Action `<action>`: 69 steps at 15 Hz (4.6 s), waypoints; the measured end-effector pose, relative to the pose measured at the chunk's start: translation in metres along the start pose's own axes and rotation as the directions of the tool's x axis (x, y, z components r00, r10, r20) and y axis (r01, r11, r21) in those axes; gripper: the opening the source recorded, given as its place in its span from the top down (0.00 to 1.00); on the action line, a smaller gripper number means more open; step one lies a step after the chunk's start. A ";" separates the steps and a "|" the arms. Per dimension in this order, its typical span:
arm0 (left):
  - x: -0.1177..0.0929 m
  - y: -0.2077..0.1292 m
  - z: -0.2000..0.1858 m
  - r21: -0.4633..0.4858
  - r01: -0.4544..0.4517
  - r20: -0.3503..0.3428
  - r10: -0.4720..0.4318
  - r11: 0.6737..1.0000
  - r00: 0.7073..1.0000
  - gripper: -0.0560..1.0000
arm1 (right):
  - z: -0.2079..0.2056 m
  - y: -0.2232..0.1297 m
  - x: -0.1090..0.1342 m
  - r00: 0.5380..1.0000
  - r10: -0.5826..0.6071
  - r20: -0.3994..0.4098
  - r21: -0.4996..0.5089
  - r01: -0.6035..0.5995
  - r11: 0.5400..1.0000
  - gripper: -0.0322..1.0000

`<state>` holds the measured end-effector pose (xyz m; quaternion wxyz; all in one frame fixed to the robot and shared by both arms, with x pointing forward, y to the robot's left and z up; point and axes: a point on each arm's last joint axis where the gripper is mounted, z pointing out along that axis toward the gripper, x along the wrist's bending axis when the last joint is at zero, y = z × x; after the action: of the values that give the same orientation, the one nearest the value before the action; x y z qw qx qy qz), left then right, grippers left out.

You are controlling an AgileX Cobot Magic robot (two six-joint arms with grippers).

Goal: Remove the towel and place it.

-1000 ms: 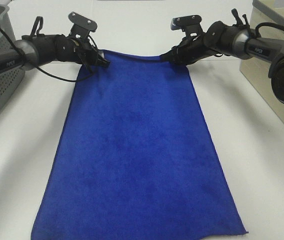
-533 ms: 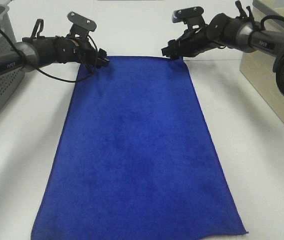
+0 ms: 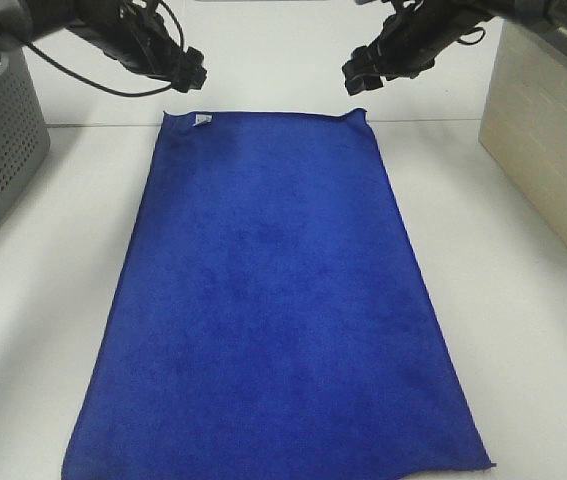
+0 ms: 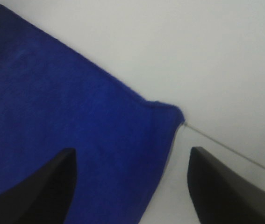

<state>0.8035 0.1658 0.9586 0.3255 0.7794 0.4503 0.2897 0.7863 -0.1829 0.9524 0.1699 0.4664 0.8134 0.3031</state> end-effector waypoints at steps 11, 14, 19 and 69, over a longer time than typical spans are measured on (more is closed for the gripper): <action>0.087 0.050 -0.203 0.226 0.313 -0.148 -0.286 0.922 0.947 0.11 | -0.240 0.041 -0.009 0.953 0.302 0.001 0.039 -0.302 0.953 0.17; 0.133 0.040 -0.238 0.161 0.420 -0.241 -0.377 0.893 0.894 0.11 | -0.272 0.037 -0.028 0.921 0.385 0.056 -0.022 -0.385 0.923 0.17; 0.118 0.014 -0.304 0.222 0.472 -0.269 -0.412 0.853 0.870 0.11 | -0.326 -0.009 0.008 0.915 0.384 0.122 0.066 -0.394 0.917 0.17; -0.114 -0.269 -0.520 -0.206 0.281 -0.209 -0.322 0.937 0.923 0.11 | -0.405 -0.353 0.196 0.940 0.236 0.248 -0.227 -0.180 0.957 0.20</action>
<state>0.2299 0.2949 1.0562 0.3757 0.6289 0.5742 0.3655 0.2292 -0.2844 1.0312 0.2932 0.5678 0.6933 0.3330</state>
